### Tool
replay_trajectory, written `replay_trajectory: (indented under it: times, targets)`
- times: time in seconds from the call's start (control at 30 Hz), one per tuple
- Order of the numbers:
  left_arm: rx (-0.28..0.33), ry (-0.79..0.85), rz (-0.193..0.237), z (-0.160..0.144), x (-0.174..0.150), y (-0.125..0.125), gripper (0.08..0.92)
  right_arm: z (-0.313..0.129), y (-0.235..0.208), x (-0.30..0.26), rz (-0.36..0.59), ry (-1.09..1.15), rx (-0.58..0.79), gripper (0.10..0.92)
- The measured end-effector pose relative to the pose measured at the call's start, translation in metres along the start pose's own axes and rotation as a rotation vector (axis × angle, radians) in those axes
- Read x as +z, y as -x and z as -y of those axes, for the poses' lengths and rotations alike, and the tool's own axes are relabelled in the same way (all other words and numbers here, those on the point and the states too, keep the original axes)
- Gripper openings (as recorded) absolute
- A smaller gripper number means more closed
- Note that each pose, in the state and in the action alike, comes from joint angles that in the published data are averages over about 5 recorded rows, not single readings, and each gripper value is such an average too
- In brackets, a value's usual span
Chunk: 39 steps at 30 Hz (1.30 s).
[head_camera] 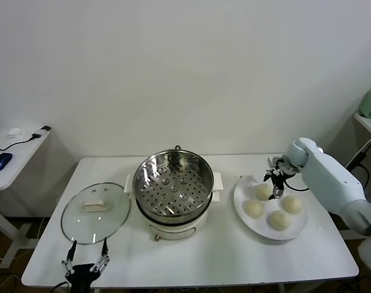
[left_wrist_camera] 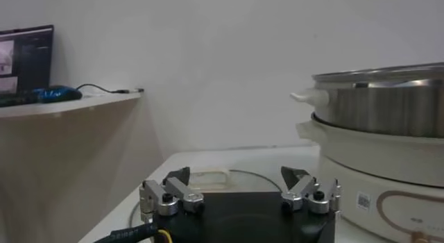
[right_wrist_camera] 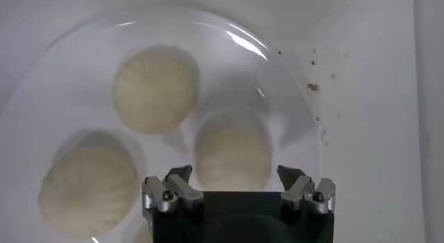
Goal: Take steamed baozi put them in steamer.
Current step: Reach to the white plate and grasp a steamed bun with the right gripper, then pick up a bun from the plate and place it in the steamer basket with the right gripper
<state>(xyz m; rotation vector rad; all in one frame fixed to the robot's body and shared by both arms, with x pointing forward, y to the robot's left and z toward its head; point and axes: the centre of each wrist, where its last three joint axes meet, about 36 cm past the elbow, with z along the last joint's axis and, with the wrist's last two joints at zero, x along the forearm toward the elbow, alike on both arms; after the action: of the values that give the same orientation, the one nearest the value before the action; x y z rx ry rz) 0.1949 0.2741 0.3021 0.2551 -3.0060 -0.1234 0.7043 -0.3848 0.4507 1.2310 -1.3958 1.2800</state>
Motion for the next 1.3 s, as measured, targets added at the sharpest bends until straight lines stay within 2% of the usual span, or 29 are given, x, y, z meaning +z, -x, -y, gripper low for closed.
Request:
replay_trajectory:
  times: [0.27,0.47,0.63,0.77,1.1,1.3]
  targets:
    - [-0.004,0.000,0.000,-0.001,0.000,-0.001,0.823,0.000,0.002,-0.002,-0.005,-0.014,0.004,0.611]
    - [-0.009,0.001,0.003,-0.002,0.000,0.001,0.823,0.000,-0.006,-0.004,0.004,-0.039,0.030,0.538]
    - [-0.009,-0.004,0.005,-0.002,-0.001,0.002,0.823,0.005,-0.034,-0.014,0.025,-0.118,0.090,0.526]
    - [-0.004,-0.007,0.007,0.000,-0.001,0.003,0.823,0.014,-0.068,-0.041,0.051,-0.265,0.164,0.528]
    - [0.002,-0.009,0.011,0.002,-0.002,0.002,0.823,0.030,-0.170,-0.157,0.105,-0.784,0.332,0.541]
    - [0.005,-0.006,0.009,0.004,0.000,0.003,0.823,0.020,-0.198,-0.226,0.099,-1.052,0.347,0.545]
